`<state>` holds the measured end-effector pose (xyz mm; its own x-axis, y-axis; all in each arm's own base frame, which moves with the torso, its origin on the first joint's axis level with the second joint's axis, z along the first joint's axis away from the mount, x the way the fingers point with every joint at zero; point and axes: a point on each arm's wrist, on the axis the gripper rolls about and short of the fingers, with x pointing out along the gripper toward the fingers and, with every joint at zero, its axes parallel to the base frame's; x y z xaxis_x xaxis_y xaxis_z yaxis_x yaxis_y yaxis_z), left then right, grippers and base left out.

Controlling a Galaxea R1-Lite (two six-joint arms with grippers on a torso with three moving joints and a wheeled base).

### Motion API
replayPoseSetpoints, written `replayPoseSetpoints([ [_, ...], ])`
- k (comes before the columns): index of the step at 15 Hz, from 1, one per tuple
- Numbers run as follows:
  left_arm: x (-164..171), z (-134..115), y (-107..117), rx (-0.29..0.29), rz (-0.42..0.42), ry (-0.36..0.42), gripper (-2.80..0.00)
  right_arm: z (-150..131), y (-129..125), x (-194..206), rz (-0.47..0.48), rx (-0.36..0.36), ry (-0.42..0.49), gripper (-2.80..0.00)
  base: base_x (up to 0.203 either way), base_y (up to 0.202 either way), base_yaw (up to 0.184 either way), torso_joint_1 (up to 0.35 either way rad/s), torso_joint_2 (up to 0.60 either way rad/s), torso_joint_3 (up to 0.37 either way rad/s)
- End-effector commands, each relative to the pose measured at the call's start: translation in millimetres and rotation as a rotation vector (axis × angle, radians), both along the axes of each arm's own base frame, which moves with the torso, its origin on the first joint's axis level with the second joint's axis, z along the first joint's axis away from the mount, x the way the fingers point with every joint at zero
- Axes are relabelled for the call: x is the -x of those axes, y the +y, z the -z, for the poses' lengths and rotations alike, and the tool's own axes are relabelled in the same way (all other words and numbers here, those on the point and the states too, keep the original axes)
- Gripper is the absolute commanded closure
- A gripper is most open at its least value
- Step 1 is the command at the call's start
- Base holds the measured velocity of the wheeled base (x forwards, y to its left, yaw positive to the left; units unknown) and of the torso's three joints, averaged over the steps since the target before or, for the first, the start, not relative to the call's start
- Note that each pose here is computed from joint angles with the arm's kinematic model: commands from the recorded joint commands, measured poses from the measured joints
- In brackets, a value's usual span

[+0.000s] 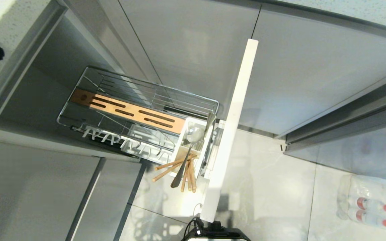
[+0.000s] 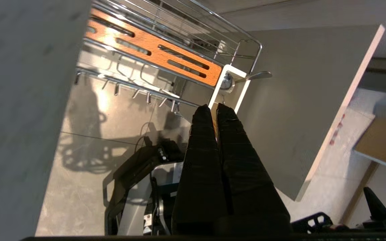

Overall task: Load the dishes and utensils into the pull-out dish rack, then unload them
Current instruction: Take the spoon out of the cupboard

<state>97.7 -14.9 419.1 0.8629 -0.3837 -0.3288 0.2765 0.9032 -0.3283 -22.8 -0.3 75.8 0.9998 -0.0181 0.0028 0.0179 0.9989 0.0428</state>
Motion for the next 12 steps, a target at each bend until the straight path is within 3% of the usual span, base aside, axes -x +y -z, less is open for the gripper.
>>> replayPoseSetpoints([
  [1,-31,8,-9,-0.017,0.051,0.072,0.00,0,0,0,0.000,0.000,0.001,0.00,0.000,0.000,0.000,0.000,0.00,0.000],
  [5,-48,19,-45,-0.125,0.231,0.109,0.00,0,0,0,0.000,0.000,0.001,0.00,0.000,0.000,0.000,0.000,0.00,0.000],
  [12,-45,39,-126,-0.325,0.309,0.137,0.00,0,0,0,0.000,0.000,0.001,0.00,0.000,0.000,0.000,0.000,0.00,0.000],
])
